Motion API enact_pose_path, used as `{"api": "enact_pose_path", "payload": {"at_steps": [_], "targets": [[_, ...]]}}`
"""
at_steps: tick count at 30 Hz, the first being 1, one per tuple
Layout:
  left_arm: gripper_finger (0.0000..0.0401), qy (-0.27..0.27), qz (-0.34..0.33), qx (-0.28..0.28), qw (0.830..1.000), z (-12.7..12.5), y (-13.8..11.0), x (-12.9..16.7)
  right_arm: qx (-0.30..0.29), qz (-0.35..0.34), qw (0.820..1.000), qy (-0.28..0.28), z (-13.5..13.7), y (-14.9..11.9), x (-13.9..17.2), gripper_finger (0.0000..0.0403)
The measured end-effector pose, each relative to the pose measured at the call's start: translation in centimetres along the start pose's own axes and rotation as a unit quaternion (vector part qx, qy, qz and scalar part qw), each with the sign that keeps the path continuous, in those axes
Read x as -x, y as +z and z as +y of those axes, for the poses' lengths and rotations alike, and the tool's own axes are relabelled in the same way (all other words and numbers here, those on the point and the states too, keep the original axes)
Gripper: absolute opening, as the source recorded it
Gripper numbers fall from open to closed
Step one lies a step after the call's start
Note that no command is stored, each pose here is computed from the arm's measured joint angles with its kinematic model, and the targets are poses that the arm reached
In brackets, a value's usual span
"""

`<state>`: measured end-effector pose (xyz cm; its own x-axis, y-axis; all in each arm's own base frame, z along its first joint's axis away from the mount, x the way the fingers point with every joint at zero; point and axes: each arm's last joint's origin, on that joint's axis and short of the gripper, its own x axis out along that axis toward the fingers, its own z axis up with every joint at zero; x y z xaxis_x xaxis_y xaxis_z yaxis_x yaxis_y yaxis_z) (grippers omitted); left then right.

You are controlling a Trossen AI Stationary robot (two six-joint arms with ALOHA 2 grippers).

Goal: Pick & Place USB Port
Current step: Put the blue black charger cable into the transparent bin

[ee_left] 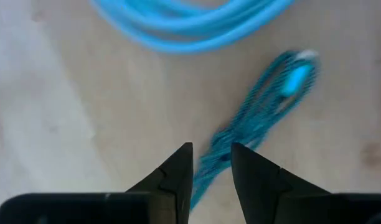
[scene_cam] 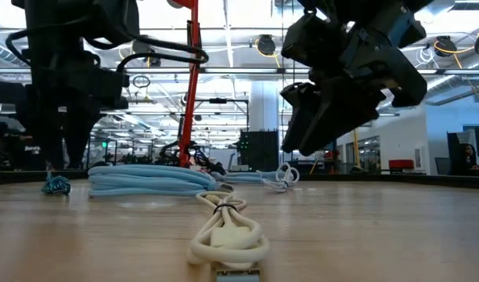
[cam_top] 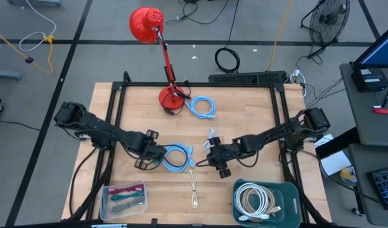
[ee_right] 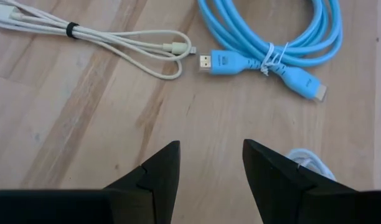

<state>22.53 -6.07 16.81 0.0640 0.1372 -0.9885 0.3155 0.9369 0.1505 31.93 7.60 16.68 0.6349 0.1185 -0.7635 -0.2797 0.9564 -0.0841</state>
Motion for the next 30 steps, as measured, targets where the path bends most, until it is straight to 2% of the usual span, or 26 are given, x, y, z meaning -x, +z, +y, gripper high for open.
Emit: {"api": "enact_pose_path", "payload": {"at_steps": [3, 8, 21, 23, 25, 28, 30], "targets": [[0.0113, -0.028, -0.001, 0.0, 1.0, -0.2, 0.0, 0.0, -0.002, -0.009, 1.0, -0.002, -0.1, -0.5, -0.2, 0.0166], [0.0113, -0.04, -0.002, 0.023, 0.999, -0.2, 0.1, 0.0, -0.007, -0.014, 1.0, -0.006, -0.5, -0.5, -0.3, 0.0166], [0.0113, -0.038, 0.015, 0.031, 0.999, -0.3, 0.2, -0.7, -0.009, -0.014, 1.0, -0.005, -0.5, -0.5, -0.3, 0.0166], [0.0113, -0.038, 0.015, 0.057, 0.998, -0.3, 0.4, -0.9, -0.009, -0.015, 1.0, -0.005, -0.5, -0.5, -0.3, 0.0166], [0.0113, -0.003, -0.006, 0.111, 0.994, -0.1, 0.8, -1.0, -0.014, -0.014, 1.0, -0.005, -0.5, -0.5, -0.3, 0.0166], [0.0113, 0.009, -0.047, 0.24, 0.97, 0.2, 1.5, -0.9, -0.016, -0.015, 1.0, -0.005, -0.5, -0.5, -0.3, 0.0166], [0.0113, -0.002, -0.062, 0.287, 0.956, 0.2, 1.8, -0.5, -0.016, -0.017, 1.0, -0.005, -0.5, -0.5, -0.3, 0.0166]]}}
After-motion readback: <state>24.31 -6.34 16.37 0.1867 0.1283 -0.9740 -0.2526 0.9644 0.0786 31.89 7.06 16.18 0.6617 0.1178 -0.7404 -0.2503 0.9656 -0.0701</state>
